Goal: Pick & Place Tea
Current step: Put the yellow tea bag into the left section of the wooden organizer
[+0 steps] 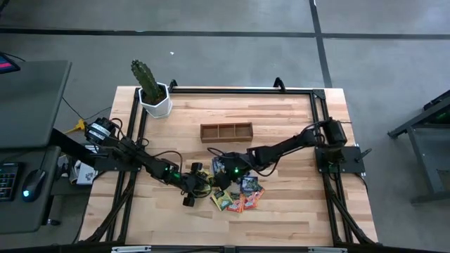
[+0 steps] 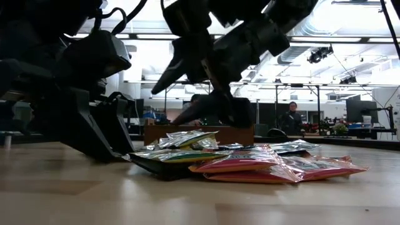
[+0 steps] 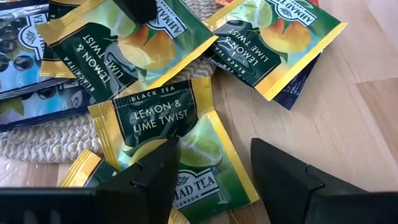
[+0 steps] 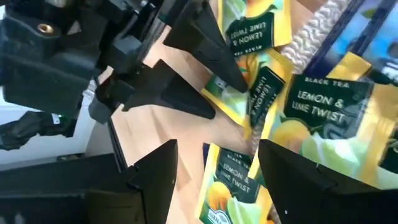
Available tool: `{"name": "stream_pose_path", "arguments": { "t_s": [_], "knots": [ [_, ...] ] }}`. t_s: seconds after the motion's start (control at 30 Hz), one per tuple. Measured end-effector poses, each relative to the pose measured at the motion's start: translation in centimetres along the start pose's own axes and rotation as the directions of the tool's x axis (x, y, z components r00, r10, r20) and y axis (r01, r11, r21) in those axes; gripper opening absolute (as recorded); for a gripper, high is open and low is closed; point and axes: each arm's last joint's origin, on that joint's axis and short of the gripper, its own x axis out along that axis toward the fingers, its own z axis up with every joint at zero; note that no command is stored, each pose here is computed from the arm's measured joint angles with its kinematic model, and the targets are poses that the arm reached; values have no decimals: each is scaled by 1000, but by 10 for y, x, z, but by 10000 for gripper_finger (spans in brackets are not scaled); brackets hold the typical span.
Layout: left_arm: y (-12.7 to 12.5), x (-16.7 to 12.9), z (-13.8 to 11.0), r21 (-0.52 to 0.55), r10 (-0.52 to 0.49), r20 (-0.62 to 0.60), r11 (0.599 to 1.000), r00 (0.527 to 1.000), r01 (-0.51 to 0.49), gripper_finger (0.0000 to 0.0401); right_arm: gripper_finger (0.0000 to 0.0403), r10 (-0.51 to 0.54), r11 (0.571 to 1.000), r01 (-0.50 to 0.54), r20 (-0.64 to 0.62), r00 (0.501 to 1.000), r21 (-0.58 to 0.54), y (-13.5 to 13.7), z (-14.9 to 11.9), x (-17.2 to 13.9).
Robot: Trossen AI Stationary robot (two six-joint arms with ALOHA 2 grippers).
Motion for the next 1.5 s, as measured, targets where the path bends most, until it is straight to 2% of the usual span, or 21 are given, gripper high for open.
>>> {"name": "stream_pose_path", "arguments": {
  "t_s": [0.53, 0.93, 1.17, 1.33, 1.5],
  "knots": [
    [0, 0, 1, 6, -9, 16, 1000, 1000, 9, 192, 220, 46, 999, -46, -65, 997, -5, -21, -2, 28],
    [-1, 0, 5, 0, -17, 53, 1000, 998, 17, 192, 220, 39, 998, -41, -50, 998, -40, -28, 5, 29],
    [-2, 0, 9, 17, -60, 88, 998, 994, 59, 192, 220, 8, 999, -10, -56, 998, -38, -31, 5, 29],
    [-3, 0, 9, 19, -74, 85, 997, 994, 73, 192, 220, 58, 994, -62, -53, 997, -92, -27, 6, 29],
    [-4, 0, 8, 22, -124, 77, 992, 989, 123, 192, 220, 92, 976, -104, -74, 993, -191, -22, 6, 25]
  ]
}}
